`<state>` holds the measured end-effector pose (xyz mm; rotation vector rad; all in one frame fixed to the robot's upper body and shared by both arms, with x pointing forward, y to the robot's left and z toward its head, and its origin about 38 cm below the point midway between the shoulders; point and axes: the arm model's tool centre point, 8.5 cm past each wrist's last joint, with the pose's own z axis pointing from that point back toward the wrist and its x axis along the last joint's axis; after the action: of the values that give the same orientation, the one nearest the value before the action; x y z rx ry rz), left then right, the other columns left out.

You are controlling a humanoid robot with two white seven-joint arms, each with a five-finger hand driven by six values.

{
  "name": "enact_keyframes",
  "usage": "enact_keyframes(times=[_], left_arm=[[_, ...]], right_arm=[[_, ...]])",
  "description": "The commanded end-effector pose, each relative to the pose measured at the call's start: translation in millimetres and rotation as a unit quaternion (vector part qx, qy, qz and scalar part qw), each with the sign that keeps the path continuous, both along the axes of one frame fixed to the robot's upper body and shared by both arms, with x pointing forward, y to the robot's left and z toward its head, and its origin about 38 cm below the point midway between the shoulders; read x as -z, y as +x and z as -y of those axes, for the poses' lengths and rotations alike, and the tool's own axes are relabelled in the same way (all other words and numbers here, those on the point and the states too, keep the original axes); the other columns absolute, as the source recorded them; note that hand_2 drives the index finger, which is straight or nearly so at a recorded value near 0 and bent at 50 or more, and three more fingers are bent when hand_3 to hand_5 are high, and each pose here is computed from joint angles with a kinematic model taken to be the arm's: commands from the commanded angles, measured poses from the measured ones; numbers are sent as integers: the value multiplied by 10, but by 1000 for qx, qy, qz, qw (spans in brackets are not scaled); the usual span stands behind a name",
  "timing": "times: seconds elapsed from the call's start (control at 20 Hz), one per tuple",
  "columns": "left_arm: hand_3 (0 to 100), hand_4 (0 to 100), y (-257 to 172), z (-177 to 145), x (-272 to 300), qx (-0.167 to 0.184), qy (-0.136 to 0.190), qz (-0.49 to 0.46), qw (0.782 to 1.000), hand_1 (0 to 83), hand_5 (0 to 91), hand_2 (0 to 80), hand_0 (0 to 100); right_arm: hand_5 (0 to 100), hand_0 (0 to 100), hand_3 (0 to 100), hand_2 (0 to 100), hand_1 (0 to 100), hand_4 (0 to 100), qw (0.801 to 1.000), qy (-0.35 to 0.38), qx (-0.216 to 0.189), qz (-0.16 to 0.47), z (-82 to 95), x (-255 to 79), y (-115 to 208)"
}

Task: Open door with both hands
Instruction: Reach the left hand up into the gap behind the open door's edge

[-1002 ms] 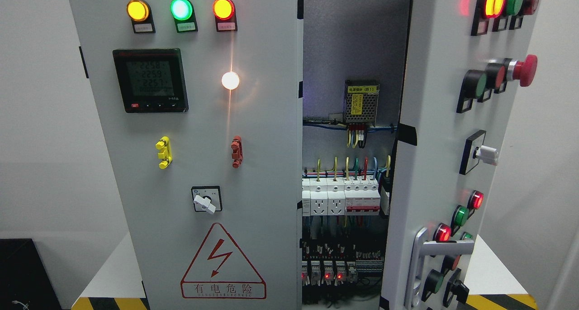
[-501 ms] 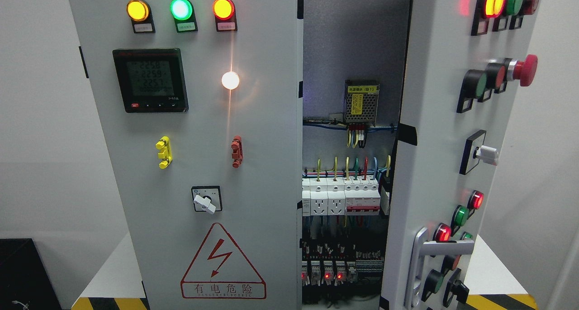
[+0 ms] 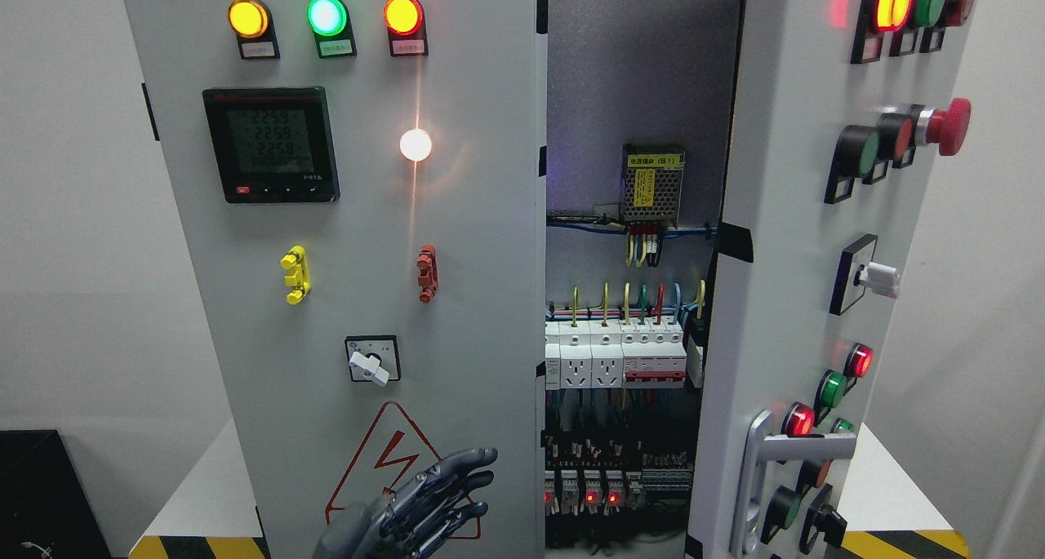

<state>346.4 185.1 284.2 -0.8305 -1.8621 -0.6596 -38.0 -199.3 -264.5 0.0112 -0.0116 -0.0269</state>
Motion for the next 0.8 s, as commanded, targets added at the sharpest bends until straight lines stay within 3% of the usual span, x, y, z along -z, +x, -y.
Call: enact_keyframes(times=[0.0, 0.25, 0.6, 0.75], left_arm=[[0, 0, 7, 94, -314, 53, 14, -4, 998, 0, 0, 0, 0], [0, 0, 73, 201, -644, 90, 1, -21, 996, 0, 0, 0, 0], [0, 0, 95, 388, -885, 115, 24, -3, 993, 0, 0, 0, 0], [0, 0, 95, 531, -1035, 142, 32, -20, 989, 0, 0, 0, 0]], right_arm=[[0, 192, 0, 0, 0, 0, 1000, 0, -1, 0, 0, 0, 1], [0, 192, 0, 0, 0, 0, 1000, 0, 0, 0, 1, 0, 0], [0, 192, 0, 0, 0, 0, 1000, 0, 0, 0, 1, 0, 0], [0, 192, 0, 0, 0, 0, 1000, 0, 0, 0, 1, 0, 0]])
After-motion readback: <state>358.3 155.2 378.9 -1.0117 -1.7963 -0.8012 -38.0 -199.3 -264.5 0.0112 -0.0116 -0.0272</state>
